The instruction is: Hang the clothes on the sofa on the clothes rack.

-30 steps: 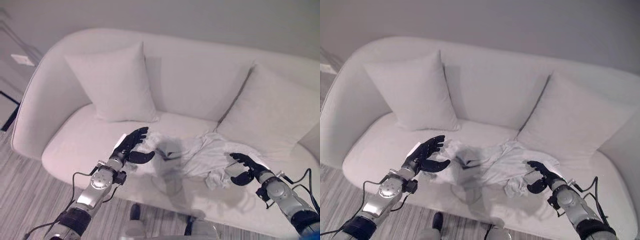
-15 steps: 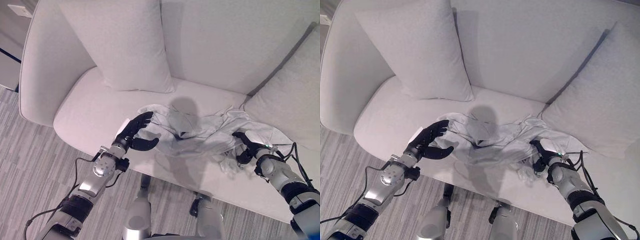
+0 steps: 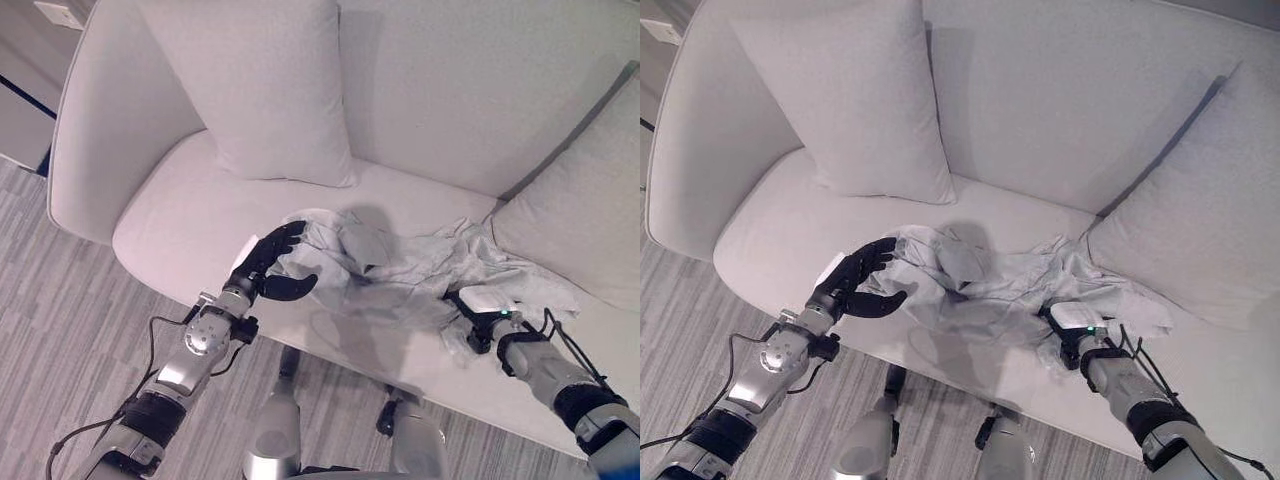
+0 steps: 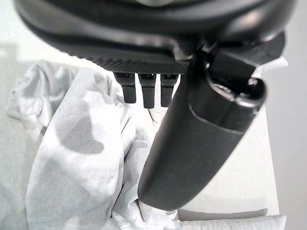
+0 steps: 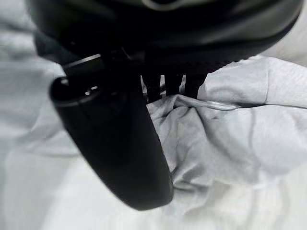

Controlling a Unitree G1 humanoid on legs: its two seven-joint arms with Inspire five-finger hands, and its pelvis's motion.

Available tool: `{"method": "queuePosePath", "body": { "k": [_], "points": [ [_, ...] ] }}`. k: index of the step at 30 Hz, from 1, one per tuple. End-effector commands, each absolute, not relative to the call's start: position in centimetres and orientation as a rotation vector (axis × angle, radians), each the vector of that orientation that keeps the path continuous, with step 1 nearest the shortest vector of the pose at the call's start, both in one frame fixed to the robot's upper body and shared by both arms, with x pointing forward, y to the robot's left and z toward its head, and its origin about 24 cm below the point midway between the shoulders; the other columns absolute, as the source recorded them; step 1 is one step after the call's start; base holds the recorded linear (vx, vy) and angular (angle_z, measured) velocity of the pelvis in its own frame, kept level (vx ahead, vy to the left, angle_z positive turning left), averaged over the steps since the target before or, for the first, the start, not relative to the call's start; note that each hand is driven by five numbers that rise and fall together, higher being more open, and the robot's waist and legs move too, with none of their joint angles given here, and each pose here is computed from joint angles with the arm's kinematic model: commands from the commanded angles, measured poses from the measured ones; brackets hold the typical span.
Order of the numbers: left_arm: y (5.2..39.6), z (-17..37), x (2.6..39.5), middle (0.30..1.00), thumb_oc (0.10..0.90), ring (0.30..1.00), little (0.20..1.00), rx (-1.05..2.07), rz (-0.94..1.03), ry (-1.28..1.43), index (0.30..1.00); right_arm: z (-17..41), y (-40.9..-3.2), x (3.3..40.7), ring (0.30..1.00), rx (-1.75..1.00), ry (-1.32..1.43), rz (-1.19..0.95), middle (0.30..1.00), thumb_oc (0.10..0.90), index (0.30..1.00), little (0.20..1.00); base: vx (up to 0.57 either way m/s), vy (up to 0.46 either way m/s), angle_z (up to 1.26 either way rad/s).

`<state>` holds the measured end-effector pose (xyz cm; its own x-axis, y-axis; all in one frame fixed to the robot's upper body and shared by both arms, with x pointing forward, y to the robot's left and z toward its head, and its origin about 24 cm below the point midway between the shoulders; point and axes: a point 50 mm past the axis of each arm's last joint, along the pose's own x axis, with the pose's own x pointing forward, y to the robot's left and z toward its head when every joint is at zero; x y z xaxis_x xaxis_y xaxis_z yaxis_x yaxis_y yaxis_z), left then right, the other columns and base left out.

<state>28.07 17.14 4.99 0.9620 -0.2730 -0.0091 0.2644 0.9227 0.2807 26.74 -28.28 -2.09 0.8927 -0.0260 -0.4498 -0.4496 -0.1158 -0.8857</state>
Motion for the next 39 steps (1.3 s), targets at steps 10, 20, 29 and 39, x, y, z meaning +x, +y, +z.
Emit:
{"method": "queuePosePath", "body": {
  "k": [10,20,29,39],
  "points": [
    [17.2,10.0,28.4,0.900,0.800,0.900,0.900,0.258,-0.186,-0.314,0.900,-6.1,-28.3,23.3,0.300,-1.713,0.490,0.373,0.300,0.400,0.300,0.300,-0.02,0.005,0.00],
    [19.4,9.3,27.8,0.900,0.800,0.900,0.900,0.258,-0.114,-0.266,0.900,3.0,-32.2,26.5,0.300,-1.556,0.245,-0.142,0.300,0.400,0.300,0.300,0.01,0.008,-0.02],
    [20.8,6.5,26.1,0.900,0.800,0.900,0.900,0.288,-0.142,-0.132,0.900,19.9,-31.4,28.0,0.300,-1.554,-0.397,-0.451,0.300,0.400,0.300,0.300,0.04,0.033,-0.10],
    [16.6,5.8,26.4,0.900,0.800,0.900,0.900,0.271,-0.336,-0.119,0.900,26.0,-26.4,29.9,0.300,-1.388,-0.631,-0.208,0.300,0.400,0.300,0.300,0.03,0.012,-0.08]
  ]
}}
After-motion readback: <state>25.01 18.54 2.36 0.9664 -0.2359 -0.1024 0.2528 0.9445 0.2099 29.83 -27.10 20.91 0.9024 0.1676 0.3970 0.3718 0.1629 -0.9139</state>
